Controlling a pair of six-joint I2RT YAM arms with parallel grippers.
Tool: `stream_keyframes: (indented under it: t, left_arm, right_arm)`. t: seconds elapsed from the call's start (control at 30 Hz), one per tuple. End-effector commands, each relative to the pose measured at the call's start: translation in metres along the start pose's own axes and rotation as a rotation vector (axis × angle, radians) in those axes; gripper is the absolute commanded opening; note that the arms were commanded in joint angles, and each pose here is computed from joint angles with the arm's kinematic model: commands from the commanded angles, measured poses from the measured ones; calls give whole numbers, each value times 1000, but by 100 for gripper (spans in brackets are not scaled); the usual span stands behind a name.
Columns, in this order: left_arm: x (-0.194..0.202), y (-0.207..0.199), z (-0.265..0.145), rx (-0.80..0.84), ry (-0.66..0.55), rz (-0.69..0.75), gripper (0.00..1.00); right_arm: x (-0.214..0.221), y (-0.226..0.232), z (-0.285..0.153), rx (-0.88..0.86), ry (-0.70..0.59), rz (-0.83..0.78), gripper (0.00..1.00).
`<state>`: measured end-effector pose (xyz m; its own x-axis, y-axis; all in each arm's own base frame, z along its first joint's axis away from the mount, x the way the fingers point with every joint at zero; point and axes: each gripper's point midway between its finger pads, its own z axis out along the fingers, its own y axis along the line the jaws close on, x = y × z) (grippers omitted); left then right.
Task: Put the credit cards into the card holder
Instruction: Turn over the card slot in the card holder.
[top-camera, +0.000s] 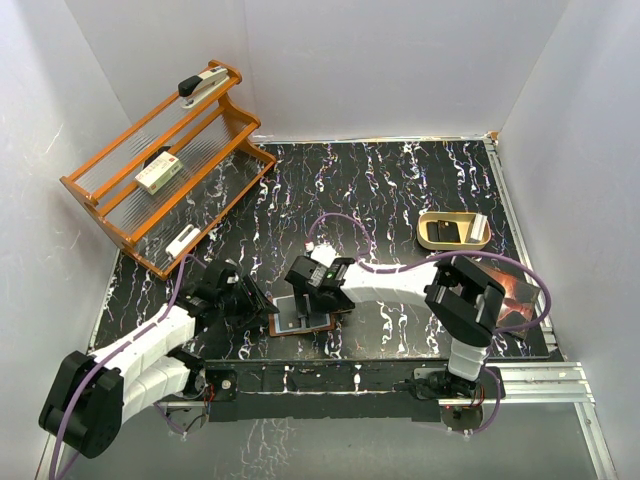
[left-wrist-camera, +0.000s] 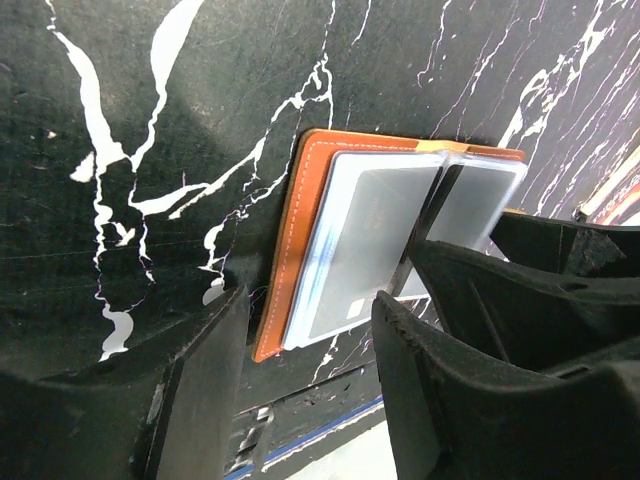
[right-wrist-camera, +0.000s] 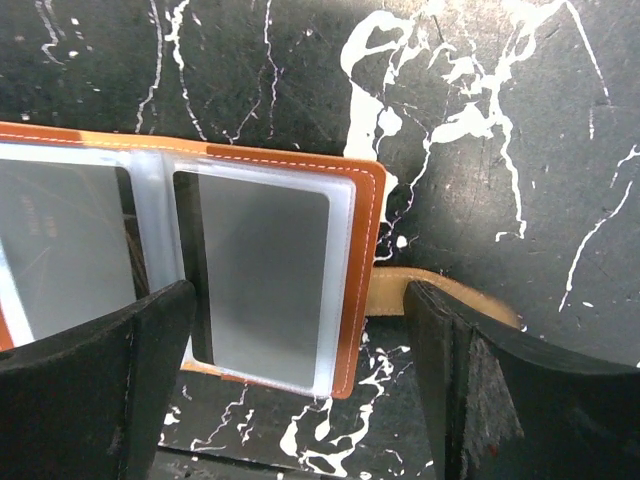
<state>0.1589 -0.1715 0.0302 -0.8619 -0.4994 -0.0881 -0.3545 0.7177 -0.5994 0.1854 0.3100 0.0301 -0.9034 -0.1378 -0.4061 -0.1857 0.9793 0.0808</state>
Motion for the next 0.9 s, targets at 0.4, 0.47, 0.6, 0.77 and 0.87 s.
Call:
stream_keyframes:
  t: [0.4, 0.47, 0.6, 0.77, 0.87]
  left_arm:
    - [6, 1, -3, 4, 37, -10, 50]
    - [6, 1, -3, -1, 40, -7, 50]
    - [6, 1, -2, 2, 42, -11, 50]
    - [4, -1, -3, -3, 42, -10, 50]
    - [2, -11, -6, 21, 45, -6, 50]
  right_arm:
    - [-5, 1, 13, 44, -42, -21, 84]
    - [-3, -2, 14, 55, -41, -23, 79]
    - [-4, -2, 12, 50, -46, -23, 74]
    - [-13, 6, -2, 17, -68, -12, 70]
    - [-21, 12, -15, -10, -76, 5, 72]
